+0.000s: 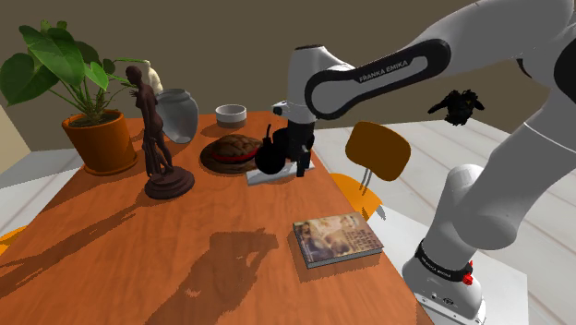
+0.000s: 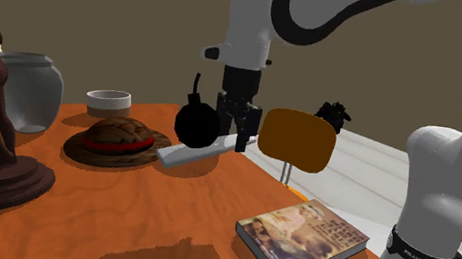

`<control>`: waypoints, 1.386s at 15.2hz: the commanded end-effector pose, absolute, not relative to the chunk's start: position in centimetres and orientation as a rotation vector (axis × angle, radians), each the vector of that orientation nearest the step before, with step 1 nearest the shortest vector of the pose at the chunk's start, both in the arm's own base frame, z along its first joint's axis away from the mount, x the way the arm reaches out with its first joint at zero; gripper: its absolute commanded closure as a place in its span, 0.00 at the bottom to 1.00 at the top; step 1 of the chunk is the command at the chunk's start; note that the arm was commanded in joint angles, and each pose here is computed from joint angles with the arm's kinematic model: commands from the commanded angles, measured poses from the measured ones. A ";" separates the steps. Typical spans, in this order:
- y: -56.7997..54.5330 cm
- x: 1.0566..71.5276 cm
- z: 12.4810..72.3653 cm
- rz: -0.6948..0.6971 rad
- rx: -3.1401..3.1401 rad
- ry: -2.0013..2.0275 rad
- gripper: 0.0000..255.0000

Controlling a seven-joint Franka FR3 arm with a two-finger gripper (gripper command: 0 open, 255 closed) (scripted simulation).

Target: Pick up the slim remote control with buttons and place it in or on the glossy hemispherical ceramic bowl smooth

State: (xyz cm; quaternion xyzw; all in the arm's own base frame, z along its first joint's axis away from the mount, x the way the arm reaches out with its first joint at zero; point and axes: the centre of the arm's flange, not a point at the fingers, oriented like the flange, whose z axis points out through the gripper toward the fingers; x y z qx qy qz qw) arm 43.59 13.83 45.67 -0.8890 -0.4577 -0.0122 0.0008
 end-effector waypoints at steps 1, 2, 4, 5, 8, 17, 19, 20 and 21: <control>13.9 43.6 46.8 -0.039 -2.792 -1.437 1.00; 13.9 43.6 47.3 -0.039 -2.792 -1.437 1.00; 13.9 43.6 48.4 -0.039 -2.792 -1.437 1.00; 13.9 43.6 48.9 -0.039 -2.792 -1.437 1.00; 12.8 44.3 49.6 -0.039 -2.792 -1.437 1.00; 2.7 50.6 49.6 -0.039 -2.792 -1.437 1.00; 0.5 52.0 49.6 -0.039 -2.792 -1.437 1.00; -0.6 52.7 49.6 -0.039 -2.792 -1.437 1.00; -1.7 53.4 49.6 -0.039 -2.792 -1.437 1.00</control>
